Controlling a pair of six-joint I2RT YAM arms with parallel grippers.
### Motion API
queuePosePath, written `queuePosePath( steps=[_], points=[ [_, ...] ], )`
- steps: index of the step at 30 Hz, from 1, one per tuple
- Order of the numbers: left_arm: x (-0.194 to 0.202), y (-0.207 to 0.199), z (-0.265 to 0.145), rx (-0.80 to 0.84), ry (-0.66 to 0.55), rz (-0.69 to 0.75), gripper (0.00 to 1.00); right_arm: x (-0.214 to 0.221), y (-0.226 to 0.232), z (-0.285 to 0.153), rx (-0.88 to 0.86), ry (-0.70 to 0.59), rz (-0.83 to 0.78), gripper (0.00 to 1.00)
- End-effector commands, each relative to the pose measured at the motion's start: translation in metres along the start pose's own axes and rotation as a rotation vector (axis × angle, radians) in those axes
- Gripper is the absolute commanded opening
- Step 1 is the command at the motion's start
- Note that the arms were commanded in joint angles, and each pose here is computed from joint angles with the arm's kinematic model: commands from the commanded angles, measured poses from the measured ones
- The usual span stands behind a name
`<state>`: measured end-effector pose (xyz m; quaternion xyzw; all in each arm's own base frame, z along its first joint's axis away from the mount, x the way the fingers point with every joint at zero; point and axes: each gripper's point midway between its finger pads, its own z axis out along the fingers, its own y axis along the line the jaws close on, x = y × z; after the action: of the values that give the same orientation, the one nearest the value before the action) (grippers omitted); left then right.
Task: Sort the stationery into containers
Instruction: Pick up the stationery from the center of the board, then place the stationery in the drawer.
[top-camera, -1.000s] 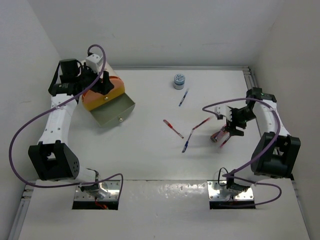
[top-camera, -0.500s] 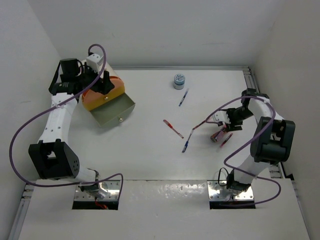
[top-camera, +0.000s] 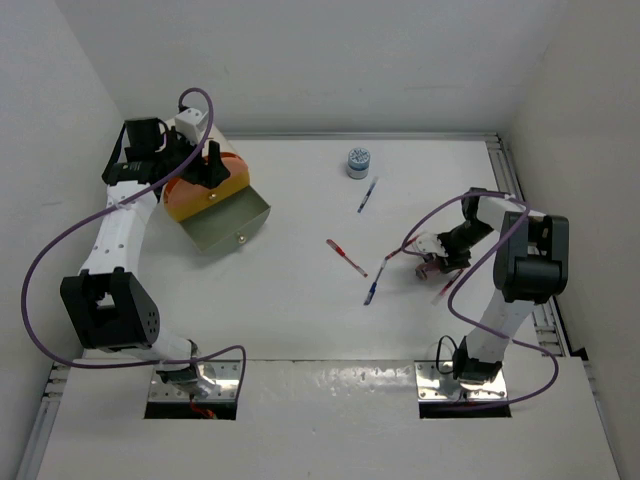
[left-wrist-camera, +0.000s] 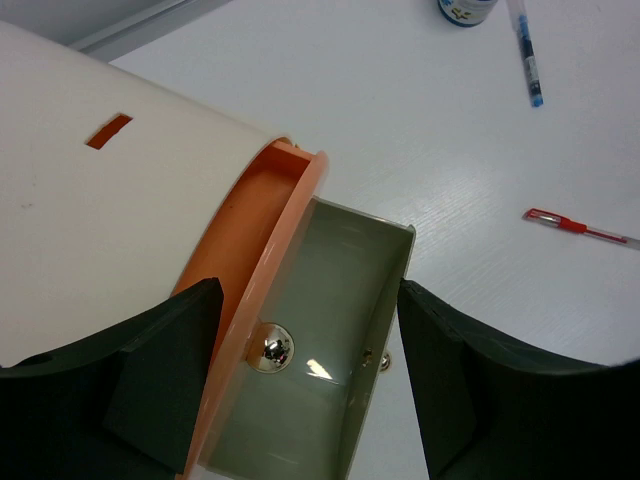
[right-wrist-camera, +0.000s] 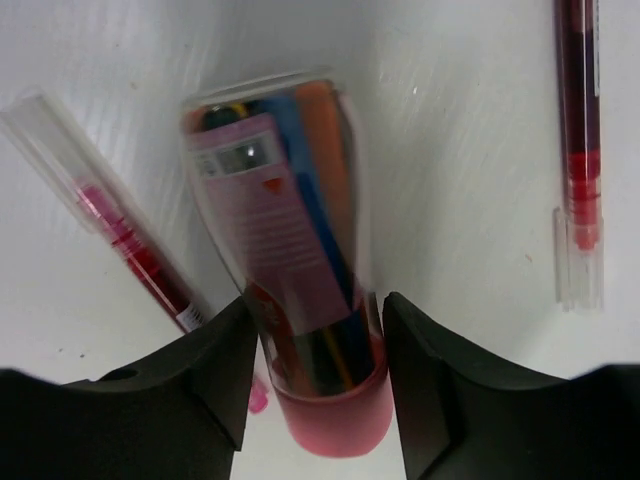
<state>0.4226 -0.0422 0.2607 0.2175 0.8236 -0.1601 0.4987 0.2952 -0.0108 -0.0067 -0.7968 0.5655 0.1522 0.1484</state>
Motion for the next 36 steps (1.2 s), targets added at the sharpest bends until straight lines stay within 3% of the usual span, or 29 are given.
queuePosePath(
  steps=[1,7,13,18,23,30,32,36],
  points=[
    [-0.022,-0.002,-0.002,-0.005,-0.049,0.023,0.77,-0.002,-0.02,0.004,0.007,-0.004,-0.164,0.5],
    [-0.023,0.001,-0.003,-0.019,-0.053,0.028,0.77,-0.01,-0.021,0.017,-0.001,-0.012,-0.191,0.48],
    [-0.022,0.002,-0.001,-0.023,-0.051,0.018,0.76,-0.024,-0.037,0.014,0.042,-0.038,-0.134,0.2],
    [-0.024,0.002,-0.003,-0.031,-0.056,0.02,0.76,-0.061,-0.07,-0.026,0.132,-0.156,0.005,0.0],
    [-0.025,0.001,-0.002,-0.022,-0.064,0.009,0.76,-0.104,-0.071,-0.061,0.186,-0.239,0.005,0.0],
    [-0.029,0.001,0.001,-0.018,-0.081,-0.018,0.76,-0.183,-0.089,-0.077,0.236,-0.354,0.067,0.0],
    [-0.027,0.003,0.001,-0.031,-0.079,-0.038,0.76,-0.21,-0.094,-0.072,0.234,-0.368,0.109,0.0],
    [-0.024,0.009,0.0,-0.067,-0.073,-0.092,0.75,-0.239,-0.141,-0.067,0.413,-0.306,0.09,0.0]
  ],
)
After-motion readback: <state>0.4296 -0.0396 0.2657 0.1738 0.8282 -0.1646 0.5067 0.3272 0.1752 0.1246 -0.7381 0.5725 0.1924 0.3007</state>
